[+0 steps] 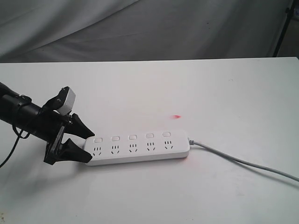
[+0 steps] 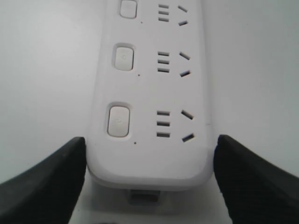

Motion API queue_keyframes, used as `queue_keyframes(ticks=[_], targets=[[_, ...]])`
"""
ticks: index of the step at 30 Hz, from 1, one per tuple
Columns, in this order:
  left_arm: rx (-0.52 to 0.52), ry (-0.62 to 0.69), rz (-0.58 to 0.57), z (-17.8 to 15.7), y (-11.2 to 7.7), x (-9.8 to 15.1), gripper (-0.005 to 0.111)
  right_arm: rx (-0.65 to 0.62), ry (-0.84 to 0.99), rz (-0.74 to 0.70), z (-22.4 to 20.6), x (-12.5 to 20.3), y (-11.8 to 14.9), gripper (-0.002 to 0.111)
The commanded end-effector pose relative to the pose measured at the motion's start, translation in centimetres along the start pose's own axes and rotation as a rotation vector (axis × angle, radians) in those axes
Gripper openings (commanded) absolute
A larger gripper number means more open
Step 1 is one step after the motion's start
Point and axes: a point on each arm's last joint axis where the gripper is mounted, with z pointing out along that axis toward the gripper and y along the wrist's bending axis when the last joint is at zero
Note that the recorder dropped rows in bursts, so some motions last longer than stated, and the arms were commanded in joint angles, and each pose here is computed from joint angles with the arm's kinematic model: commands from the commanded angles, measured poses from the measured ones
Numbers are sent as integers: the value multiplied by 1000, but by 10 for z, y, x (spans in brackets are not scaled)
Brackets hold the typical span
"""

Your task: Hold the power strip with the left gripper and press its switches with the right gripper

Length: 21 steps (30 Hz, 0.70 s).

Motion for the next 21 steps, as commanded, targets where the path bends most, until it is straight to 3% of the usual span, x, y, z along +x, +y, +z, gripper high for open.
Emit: queue_keyframes(ticks=[1,21], targets=[[12,92,22,9,-1,14,48,7,-1,7,0,1,0,6],[0,71,4,10,0,13,48,7,-1,7,0,1,0,6]])
